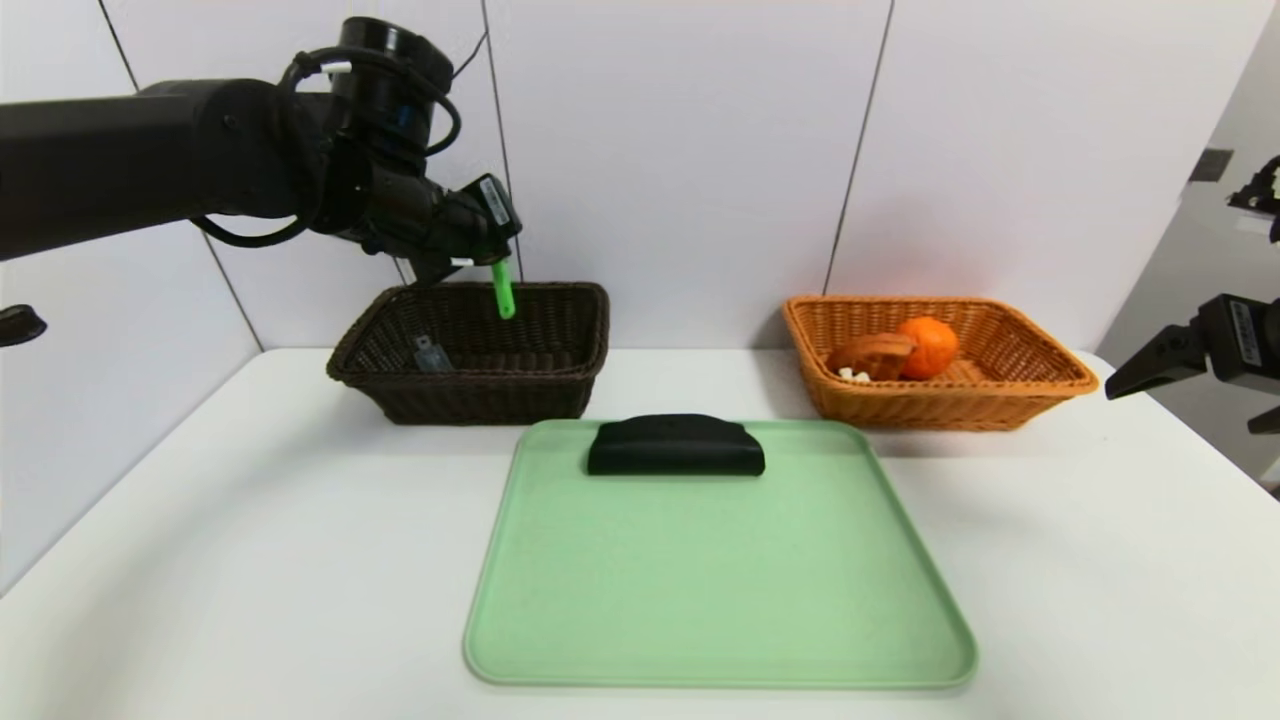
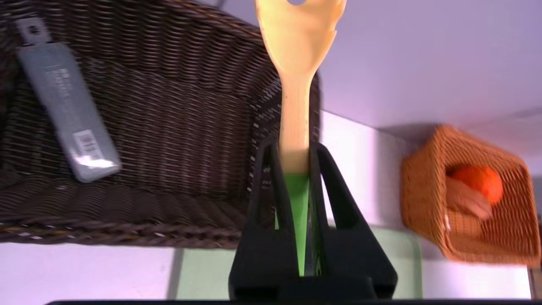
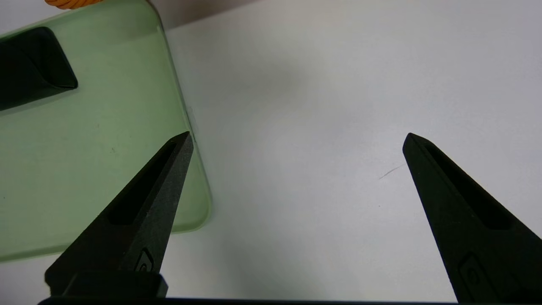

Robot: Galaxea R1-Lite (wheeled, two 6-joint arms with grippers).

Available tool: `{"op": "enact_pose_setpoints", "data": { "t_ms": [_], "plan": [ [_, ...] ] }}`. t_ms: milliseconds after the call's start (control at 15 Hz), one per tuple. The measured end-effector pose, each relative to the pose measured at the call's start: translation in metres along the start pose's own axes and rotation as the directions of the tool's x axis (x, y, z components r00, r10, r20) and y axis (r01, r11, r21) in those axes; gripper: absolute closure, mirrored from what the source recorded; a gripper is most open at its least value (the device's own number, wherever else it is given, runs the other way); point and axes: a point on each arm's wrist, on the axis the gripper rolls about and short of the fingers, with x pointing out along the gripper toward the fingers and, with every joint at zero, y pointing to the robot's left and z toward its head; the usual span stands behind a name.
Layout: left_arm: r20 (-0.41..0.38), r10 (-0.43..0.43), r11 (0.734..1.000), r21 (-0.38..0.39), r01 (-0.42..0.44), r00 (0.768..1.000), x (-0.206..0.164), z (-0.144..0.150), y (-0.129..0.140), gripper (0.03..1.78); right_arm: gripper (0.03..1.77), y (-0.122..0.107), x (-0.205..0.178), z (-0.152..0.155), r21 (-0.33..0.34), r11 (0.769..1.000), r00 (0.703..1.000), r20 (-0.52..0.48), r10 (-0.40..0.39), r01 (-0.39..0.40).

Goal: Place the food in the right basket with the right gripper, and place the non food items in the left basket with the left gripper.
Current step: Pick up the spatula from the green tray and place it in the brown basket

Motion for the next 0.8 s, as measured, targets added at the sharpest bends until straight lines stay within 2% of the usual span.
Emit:
{"op": "enact_pose_setpoints", "data": {
  "t_ms": [267, 533, 800],
  "plan": [
    [-0.018, 0.101, 0.99, -0.099, -0.102, 0.995, 0.035, 0.004, 0.034, 1.66, 0.09, 0.0, 0.001, 0.0, 0.0, 1.0, 1.0, -0.005, -0.002, 0.002],
    [-0.041, 0.165, 0.978, -0.123, -0.169, 0.985, 0.067, 0.001, 0.061, 1.66, 0.09, 0.0, 0.003, 0.0, 0.0, 1.0, 1.0, -0.009, -0.003, 0.003],
    [-0.053, 0.195, 0.971, -0.127, -0.2, 0.979, 0.088, -0.005, 0.076, 1.66, 0.09, 0.0, 0.004, 0.001, -0.002, 1.0, 1.0, -0.013, -0.003, 0.003]
  ]
}}
